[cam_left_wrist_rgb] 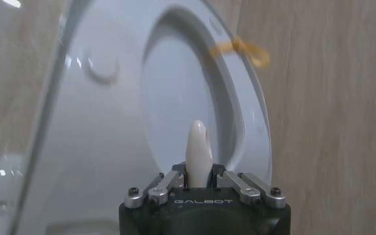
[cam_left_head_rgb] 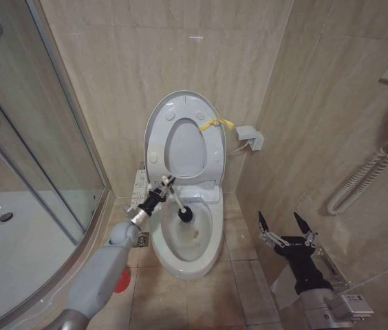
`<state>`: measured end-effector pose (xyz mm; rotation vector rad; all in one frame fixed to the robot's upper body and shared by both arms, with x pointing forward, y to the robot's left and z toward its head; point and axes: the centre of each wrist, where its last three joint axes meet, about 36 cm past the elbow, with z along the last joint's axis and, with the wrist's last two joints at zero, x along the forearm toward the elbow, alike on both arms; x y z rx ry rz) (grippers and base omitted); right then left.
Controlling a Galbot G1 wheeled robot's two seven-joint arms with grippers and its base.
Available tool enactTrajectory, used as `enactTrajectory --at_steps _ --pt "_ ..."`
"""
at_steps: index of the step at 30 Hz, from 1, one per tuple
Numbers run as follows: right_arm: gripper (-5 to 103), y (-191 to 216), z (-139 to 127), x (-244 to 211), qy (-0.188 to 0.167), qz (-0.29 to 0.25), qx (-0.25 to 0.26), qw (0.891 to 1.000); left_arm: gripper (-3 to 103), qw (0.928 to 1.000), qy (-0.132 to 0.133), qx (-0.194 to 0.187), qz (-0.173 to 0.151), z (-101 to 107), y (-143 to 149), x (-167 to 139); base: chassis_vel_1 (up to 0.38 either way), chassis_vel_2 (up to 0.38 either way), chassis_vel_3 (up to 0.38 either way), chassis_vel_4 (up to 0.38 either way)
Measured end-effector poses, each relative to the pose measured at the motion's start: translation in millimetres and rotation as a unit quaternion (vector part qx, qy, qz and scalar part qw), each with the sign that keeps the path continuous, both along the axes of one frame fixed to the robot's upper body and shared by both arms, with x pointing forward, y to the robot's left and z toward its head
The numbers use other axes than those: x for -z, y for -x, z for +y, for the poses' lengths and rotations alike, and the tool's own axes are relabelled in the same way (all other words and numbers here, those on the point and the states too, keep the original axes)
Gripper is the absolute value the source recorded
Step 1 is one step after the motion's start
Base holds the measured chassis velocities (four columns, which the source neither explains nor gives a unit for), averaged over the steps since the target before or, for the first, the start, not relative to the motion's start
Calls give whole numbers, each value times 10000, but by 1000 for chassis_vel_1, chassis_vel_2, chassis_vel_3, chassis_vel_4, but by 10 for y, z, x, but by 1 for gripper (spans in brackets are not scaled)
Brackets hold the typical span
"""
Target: Open the toilet lid, clean the toilet bowl with a toilet brush, close the toilet lid, and flush.
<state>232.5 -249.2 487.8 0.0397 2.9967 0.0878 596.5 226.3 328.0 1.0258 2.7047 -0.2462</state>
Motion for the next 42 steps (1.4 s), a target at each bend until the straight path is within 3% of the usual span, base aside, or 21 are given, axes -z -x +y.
enactTrajectory --at_steps 6,12,20,25,30,33,42 --pt "100 0 0 0 0 0 0 10000 22 9986 -519 94 0 51 -63 328 0 0 0 0" --pt "100 0 0 0 0 0 0 10000 22 9982 -586 157 33 33 -2 542 0 0 0 0" --pt "100 0 0 0 0 0 0 10000 22 9942 -1005 376 78 11 31 798 0 0 0 0" --pt "100 0 0 0 0 0 0 10000 22 9952 -932 296 8 -37 33 775 0 0 0 0" --pt "100 0 0 0 0 0 0 10000 22 9985 -487 -55 -257 -149 43 692 0 0 0 0" --pt "100 0 0 0 0 0 0 10000 22 9988 -356 -119 -322 -179 64 674 0 0 0 0" --pt "100 0 0 0 0 0 0 10000 22 9993 -200 78 -315 -440 164 654 0 0 0 0"
